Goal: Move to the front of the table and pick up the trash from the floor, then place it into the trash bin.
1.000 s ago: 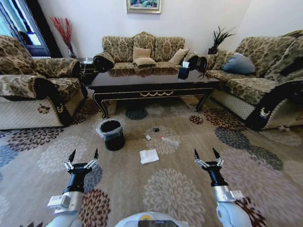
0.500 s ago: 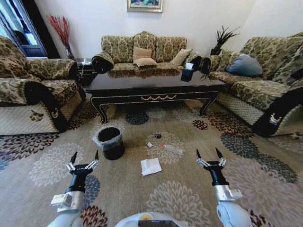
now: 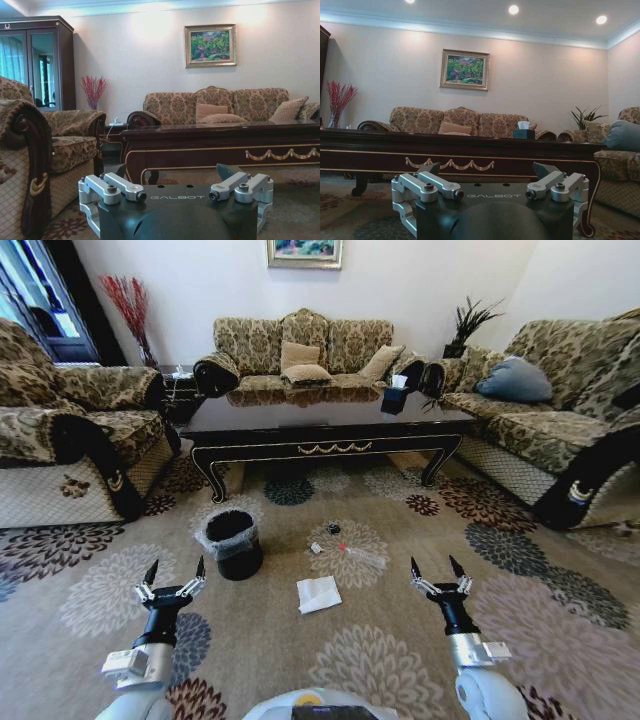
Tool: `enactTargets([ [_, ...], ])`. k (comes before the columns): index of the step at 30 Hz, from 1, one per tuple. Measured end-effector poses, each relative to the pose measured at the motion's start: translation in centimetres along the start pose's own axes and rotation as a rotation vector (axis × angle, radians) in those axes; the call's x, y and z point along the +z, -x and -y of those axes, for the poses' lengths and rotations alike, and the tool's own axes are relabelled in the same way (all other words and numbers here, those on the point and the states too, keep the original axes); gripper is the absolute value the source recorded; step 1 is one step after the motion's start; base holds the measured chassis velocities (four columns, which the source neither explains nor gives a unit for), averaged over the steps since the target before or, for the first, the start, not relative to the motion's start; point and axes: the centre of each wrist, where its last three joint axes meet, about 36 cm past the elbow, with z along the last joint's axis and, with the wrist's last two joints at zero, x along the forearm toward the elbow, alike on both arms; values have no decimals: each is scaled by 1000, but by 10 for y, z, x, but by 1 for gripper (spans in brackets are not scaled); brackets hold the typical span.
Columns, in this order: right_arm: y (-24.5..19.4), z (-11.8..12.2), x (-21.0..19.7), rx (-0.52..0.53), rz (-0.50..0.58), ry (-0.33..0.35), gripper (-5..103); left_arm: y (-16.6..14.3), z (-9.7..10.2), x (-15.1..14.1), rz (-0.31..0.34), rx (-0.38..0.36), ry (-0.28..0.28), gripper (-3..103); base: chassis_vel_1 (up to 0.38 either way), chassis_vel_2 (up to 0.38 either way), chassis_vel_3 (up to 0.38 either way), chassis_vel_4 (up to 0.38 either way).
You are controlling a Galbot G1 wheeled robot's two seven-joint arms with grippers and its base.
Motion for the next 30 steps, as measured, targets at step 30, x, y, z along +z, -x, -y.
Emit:
enactTargets([
  [30, -3, -19, 16, -5, 104, -65, 100, 114, -31, -52, -550, -151, -270, 100, -86, 85, 84, -86],
])
